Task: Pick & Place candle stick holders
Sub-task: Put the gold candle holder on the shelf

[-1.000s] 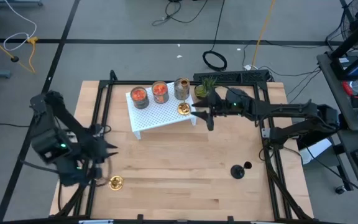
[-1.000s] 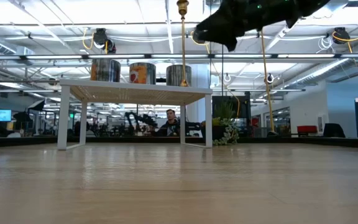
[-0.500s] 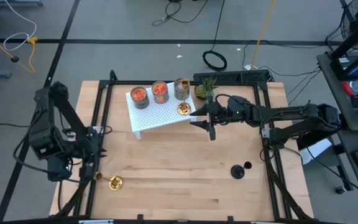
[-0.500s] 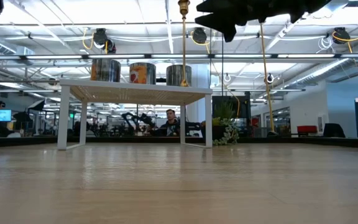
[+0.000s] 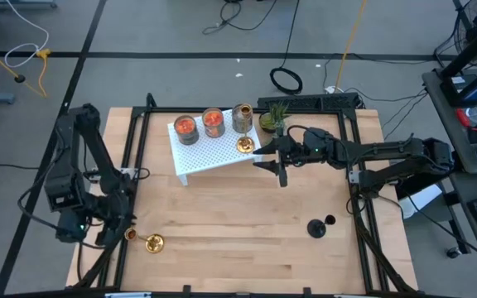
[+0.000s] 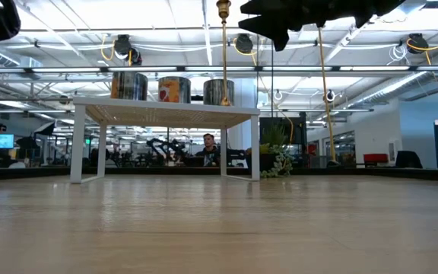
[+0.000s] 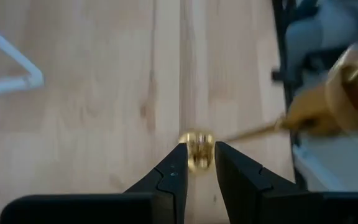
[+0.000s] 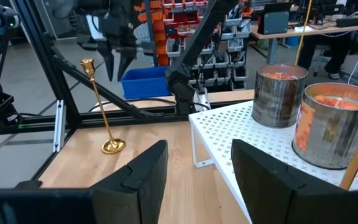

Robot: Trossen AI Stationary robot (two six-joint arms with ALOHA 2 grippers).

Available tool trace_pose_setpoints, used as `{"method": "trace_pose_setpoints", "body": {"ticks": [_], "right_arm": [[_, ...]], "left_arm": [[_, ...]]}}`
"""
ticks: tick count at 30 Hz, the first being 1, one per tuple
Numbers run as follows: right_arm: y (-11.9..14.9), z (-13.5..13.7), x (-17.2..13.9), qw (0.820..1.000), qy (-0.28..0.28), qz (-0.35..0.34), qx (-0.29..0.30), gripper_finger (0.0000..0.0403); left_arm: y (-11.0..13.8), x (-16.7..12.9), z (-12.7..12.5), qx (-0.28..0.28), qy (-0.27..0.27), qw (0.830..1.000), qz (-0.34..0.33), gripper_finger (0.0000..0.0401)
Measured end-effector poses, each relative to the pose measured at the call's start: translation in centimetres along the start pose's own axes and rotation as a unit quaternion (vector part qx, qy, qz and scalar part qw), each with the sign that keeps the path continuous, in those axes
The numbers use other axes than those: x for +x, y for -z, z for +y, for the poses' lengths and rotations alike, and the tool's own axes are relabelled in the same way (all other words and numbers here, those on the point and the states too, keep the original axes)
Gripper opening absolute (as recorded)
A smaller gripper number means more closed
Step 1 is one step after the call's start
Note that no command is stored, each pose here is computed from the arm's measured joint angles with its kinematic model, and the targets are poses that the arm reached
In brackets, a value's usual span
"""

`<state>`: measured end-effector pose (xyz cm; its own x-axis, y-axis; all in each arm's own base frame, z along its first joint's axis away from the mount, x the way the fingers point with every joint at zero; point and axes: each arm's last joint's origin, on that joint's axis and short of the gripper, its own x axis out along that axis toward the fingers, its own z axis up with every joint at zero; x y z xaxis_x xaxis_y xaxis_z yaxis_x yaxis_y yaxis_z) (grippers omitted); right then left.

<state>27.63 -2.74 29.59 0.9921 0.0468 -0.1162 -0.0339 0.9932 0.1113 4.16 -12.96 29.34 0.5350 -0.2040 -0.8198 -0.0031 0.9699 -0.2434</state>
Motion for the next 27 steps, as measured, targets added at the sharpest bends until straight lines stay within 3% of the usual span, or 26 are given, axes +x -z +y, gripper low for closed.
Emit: {"method": "trace_pose_setpoints", "body": {"ticks": [5,13,27], "right_arm": [[0.0,0.0,0.0,1.0,0.0,0.0,0.0,0.0178],[0.0,0.0,0.0,1.0,0.0,0.0,0.0,0.0177],[-0.1,0.0,0.0,1.0,0.0,-0.003,-0.002,0.0175]], "left_arm": [[1.6,2.0,0.1,0.017,0.006,0.999,0.032,0.0088],[3.1,3.7,-0.2,0.13,0.041,0.99,0.034,0.0088],[2.6,3.9,-1.2,0.183,0.05,0.981,-0.044,0.0088]]}}
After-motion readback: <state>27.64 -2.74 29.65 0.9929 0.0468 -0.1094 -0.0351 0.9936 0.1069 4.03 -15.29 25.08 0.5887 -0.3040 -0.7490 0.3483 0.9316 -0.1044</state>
